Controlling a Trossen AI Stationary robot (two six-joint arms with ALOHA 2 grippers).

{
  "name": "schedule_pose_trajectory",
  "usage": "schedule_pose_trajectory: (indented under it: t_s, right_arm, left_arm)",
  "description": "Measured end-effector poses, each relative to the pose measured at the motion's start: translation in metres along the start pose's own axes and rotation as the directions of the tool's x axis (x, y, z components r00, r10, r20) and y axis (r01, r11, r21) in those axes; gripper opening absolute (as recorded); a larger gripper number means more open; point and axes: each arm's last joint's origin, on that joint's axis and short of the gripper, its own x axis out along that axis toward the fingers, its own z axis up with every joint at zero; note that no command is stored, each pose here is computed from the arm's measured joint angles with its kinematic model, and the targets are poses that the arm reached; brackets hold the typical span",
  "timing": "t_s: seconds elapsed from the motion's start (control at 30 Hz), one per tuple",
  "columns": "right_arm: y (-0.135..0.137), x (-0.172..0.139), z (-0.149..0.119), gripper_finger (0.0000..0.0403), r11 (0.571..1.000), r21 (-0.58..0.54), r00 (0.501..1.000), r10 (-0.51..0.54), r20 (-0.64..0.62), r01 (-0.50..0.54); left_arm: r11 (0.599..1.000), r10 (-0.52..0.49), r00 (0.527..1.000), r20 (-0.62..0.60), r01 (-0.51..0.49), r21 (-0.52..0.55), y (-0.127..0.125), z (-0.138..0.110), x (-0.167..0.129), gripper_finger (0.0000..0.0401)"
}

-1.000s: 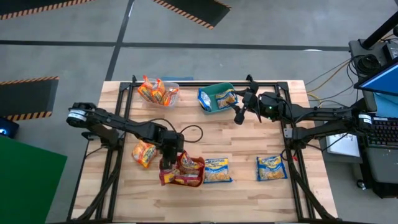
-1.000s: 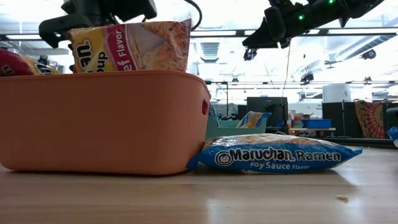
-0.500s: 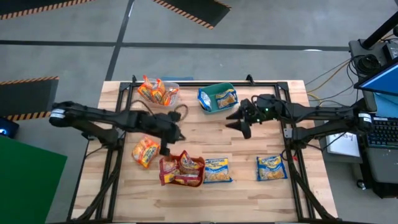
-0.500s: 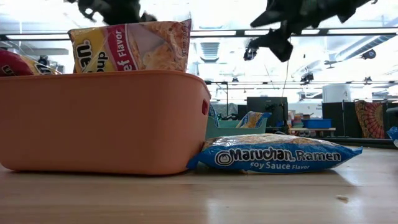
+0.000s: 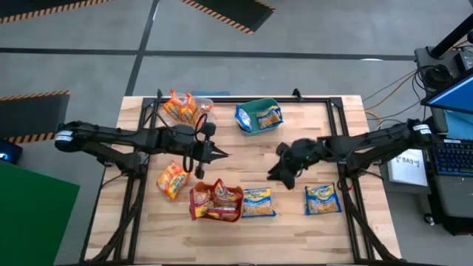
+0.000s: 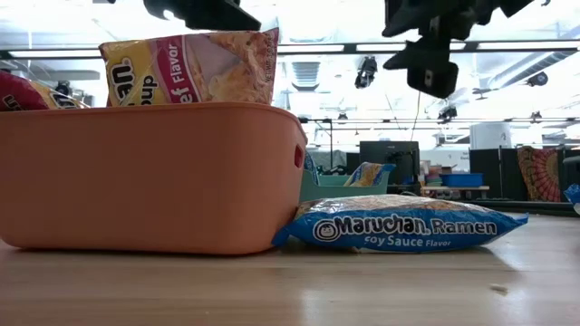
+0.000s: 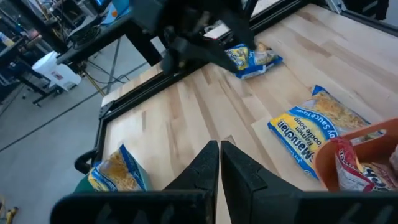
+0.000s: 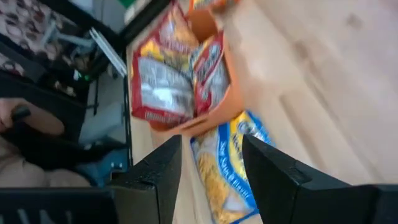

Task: Sort Maruchan noodles
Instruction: Put the blue noodle pack into the green bin

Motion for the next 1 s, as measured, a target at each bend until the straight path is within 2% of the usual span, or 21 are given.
schedule_pose_trajectory:
  t_s: [0.1, 0.23, 0.37, 0.43, 0.57, 0.73, 0.87, 1.0]
  right_arm:
    - [0.006, 0.017, -0.005, 0.0157, 0.999, 0.025, 0.996, -0.029, -0.083, 0.031]
    - [0.012, 0.040, -0.012, 0.0156, 0.988, 0.043, 0.961, -0.131, -0.243, 0.146]
    - [0.019, 0.062, -0.021, 0.0155, 0.970, -0.062, 0.890, -0.242, -0.386, 0.237]
    - [0.020, 0.075, -0.027, 0.0155, 0.960, -0.134, 0.858, -0.281, -0.430, 0.247]
    - [0.026, 0.099, -0.037, 0.0155, 0.937, -0.281, 0.838, -0.319, -0.443, 0.209]
    - [0.024, 0.128, -0.050, 0.0155, 0.868, -0.437, 0.818, -0.420, -0.393, 0.235]
    - [0.019, 0.145, -0.055, 0.0155, 0.857, -0.469, 0.837, -0.409, -0.364, 0.214]
    - [0.016, 0.152, -0.058, 0.0155, 0.847, -0.490, 0.840, -0.410, -0.355, 0.207]
  left_arm:
    - [1.000, 0.010, 1.000, -0.001, -0.010, 0.002, 0.001, 0.000, 0.000, 0.0000]
    - [1.000, 0.017, 1.000, -0.006, -0.017, 0.002, 0.001, 0.000, 0.000, 0.0000]
    - [1.000, 0.017, 1.000, -0.006, -0.017, 0.001, 0.001, 0.000, 0.000, 0.0000]
    - [1.000, 0.010, 1.000, 0.003, -0.010, 0.000, 0.000, 0.001, 0.000, 0.0000]
    - [0.999, -0.048, 0.998, 0.049, 0.048, -0.005, -0.002, 0.003, 0.000, 0.0000]
    - [0.996, -0.058, 0.997, 0.057, 0.061, -0.066, -0.002, 0.004, 0.000, 0.0000]
    - [0.989, -0.080, 0.994, 0.069, 0.088, -0.116, -0.007, 0.006, 0.000, 0.0000]
    - [0.982, -0.149, 0.983, 0.105, 0.159, -0.101, -0.015, 0.011, -0.001, 0.0000]
